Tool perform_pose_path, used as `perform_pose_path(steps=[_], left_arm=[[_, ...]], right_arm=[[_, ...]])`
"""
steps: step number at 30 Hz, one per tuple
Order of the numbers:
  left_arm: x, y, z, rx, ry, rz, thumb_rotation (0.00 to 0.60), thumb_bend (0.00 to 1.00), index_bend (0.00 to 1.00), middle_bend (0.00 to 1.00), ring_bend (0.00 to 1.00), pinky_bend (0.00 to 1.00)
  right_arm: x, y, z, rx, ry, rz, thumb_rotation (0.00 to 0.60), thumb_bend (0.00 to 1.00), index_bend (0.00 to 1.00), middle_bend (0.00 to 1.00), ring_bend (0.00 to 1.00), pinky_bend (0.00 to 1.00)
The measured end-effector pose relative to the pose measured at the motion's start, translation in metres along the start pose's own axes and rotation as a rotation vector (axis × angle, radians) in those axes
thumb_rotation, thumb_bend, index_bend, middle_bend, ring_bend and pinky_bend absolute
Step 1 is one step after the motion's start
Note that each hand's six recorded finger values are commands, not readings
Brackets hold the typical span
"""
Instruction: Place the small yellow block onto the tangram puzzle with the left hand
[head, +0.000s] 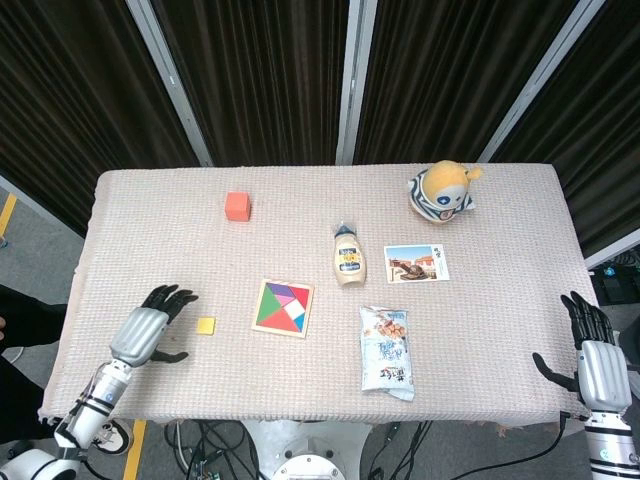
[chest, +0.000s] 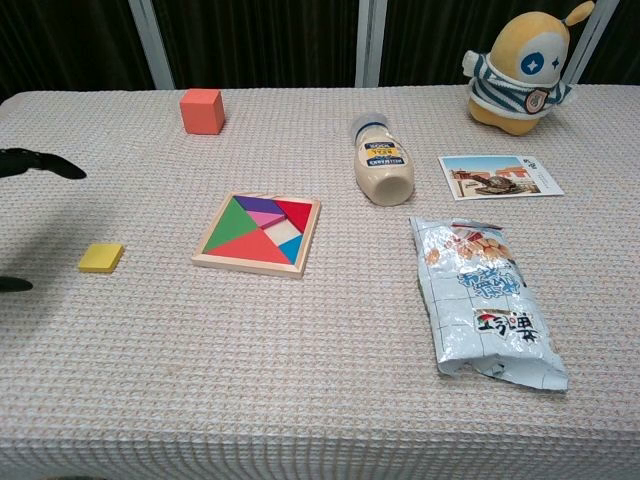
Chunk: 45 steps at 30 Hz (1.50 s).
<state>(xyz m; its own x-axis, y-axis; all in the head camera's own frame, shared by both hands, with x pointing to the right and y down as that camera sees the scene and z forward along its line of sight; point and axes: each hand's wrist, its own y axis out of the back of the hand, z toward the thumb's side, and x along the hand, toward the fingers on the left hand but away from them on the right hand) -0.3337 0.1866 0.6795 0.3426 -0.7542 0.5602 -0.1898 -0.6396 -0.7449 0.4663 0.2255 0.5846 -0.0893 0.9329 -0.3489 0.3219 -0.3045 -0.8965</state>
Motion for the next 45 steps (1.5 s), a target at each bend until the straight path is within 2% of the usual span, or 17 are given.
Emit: perform_pose_path(steps=[8,21,27,32,45], left_arm=[[0.019,-0.018,-0.001,-0.042,0.025,-0.066,0.600,0.09,0.19,0.11,0.00,0.04],[0.035,-0.020,0.002,-0.065,0.029,-0.061,0.600,0.14,0.32,0.12,0.00,0.05],[0.042,-0.026,0.005,-0.093,0.029,-0.081,0.600,0.18,0.33,0.12,0.00,0.05],[0.047,-0.029,0.006,-0.114,0.025,-0.093,0.600,0.25,0.35,0.12,0.00,0.05],[0.043,-0.032,0.003,-0.112,0.038,-0.094,0.600,0.27,0.39,0.12,0.00,0.05]], right_arm=[[-0.004,0.002,-0.001,-0.014,0.001,-0.001,0.600,0.13,0.00,0.00,0.00,0.00],[-0.008,0.001,-0.004,-0.018,-0.010,0.005,0.600,0.13,0.00,0.00,0.00,0.00],[-0.008,0.001,-0.006,-0.022,-0.015,0.006,0.600,0.14,0.00,0.00,0.00,0.00],[-0.008,0.001,-0.008,-0.024,-0.019,0.006,0.600,0.14,0.00,0.00,0.00,0.00],[-0.007,0.001,-0.011,-0.027,-0.027,0.004,0.600,0.14,0.00,0.00,0.00,0.00]])
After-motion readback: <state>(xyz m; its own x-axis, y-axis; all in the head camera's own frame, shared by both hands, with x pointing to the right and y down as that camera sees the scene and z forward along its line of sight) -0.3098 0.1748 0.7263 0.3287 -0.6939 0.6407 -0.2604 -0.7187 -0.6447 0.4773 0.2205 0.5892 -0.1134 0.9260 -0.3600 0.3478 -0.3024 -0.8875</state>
